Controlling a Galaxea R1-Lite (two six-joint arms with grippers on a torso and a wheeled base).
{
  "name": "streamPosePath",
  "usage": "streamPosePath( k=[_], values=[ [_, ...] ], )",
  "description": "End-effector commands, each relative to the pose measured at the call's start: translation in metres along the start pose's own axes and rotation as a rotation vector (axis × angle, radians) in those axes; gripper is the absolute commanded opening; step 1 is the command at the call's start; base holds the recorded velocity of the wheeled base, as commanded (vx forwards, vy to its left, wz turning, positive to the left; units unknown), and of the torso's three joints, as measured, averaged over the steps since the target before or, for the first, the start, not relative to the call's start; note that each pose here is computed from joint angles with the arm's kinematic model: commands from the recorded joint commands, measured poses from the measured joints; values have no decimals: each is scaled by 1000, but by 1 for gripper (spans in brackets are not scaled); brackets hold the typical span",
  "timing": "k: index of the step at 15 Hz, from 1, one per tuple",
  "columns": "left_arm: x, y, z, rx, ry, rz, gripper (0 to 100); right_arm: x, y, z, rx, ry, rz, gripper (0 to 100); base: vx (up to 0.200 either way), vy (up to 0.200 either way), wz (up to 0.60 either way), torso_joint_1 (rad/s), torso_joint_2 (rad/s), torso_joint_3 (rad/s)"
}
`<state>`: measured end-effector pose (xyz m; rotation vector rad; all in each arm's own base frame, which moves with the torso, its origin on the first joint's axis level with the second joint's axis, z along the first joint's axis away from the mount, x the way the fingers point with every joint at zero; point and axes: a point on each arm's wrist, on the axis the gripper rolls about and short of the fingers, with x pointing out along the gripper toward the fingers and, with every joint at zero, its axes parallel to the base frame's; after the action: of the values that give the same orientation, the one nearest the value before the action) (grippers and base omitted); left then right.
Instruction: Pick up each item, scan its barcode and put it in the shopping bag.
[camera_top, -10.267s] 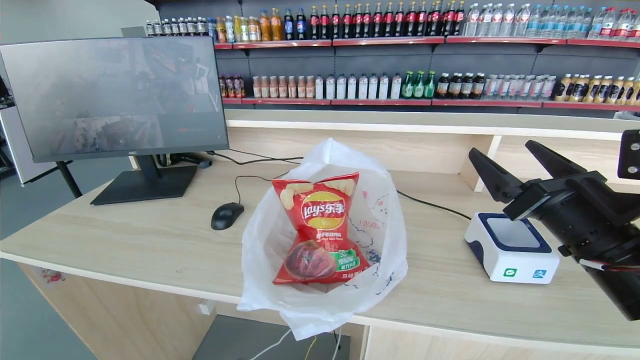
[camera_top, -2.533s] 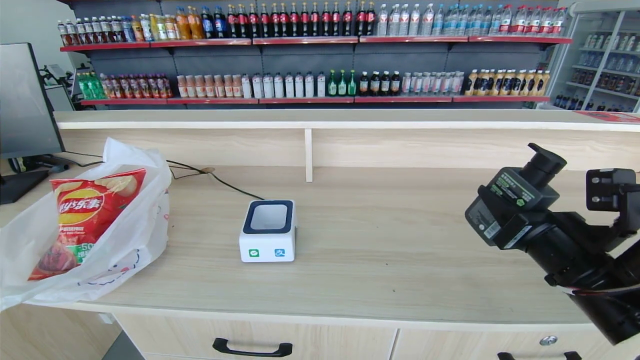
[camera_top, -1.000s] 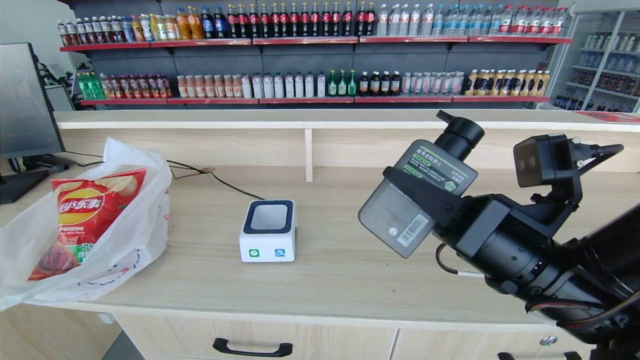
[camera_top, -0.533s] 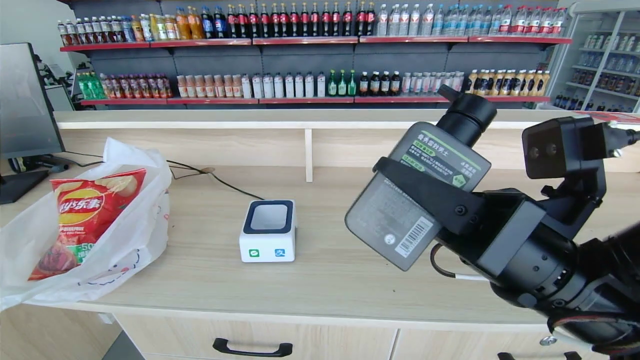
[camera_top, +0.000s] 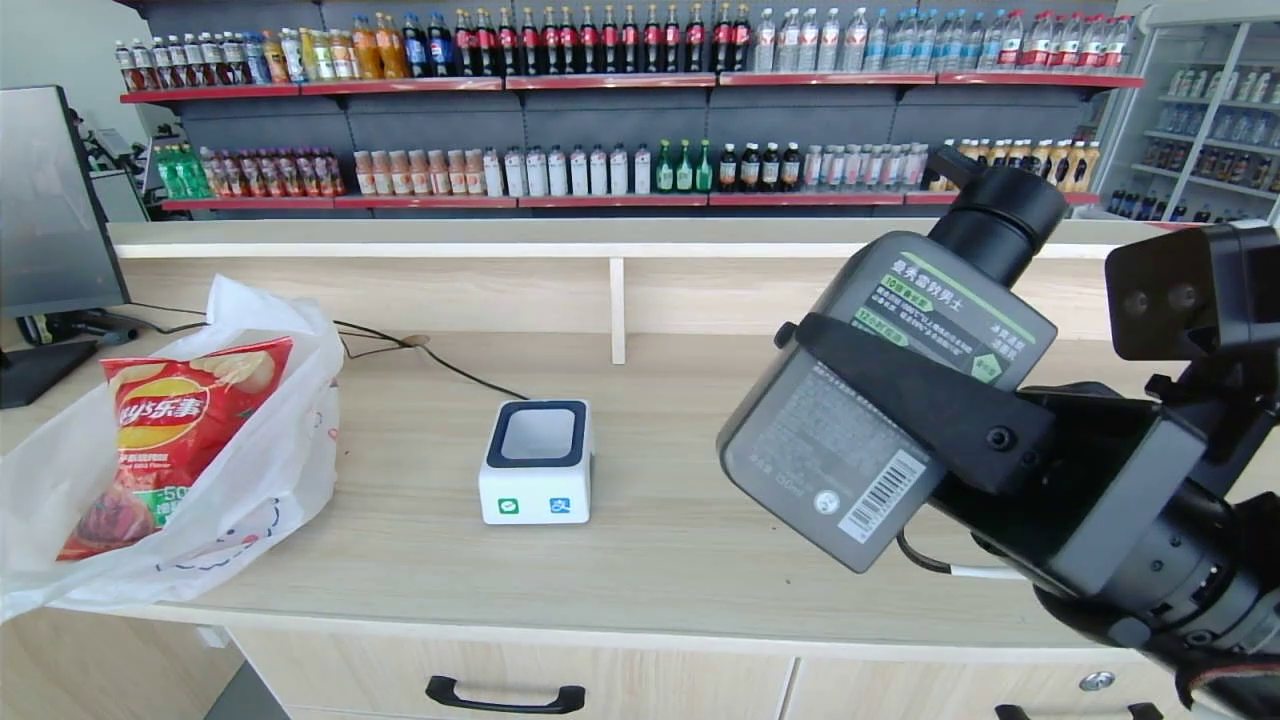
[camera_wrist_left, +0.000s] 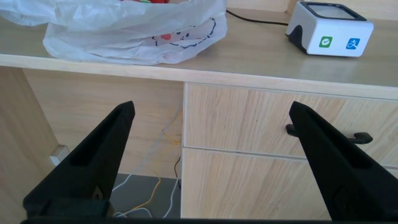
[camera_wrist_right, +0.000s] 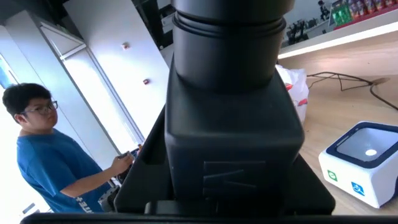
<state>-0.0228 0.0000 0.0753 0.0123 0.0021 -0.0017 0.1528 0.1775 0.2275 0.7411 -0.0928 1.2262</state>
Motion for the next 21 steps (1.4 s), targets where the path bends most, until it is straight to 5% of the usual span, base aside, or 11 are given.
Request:
streamPosePath(
  k=[1,13,18,21],
  values=[
    [0,0,0,0,-1,0,100,-3,6,0,4,4,21,0,0,0,0,0,0,0],
    [0,0,0,0,-1,0,100,-4,6,-1,2,9,20,0,0,0,0,0,0,0],
    [0,0,0,0,-1,0,100,-3,-2,-2,-83,13,-8,0,0,0,0,0,0,0],
    [0,0,0,0,-1,0,100,-5,-27,-11,-206,55,-99,0,0,0,0,0,0,0]
  ],
)
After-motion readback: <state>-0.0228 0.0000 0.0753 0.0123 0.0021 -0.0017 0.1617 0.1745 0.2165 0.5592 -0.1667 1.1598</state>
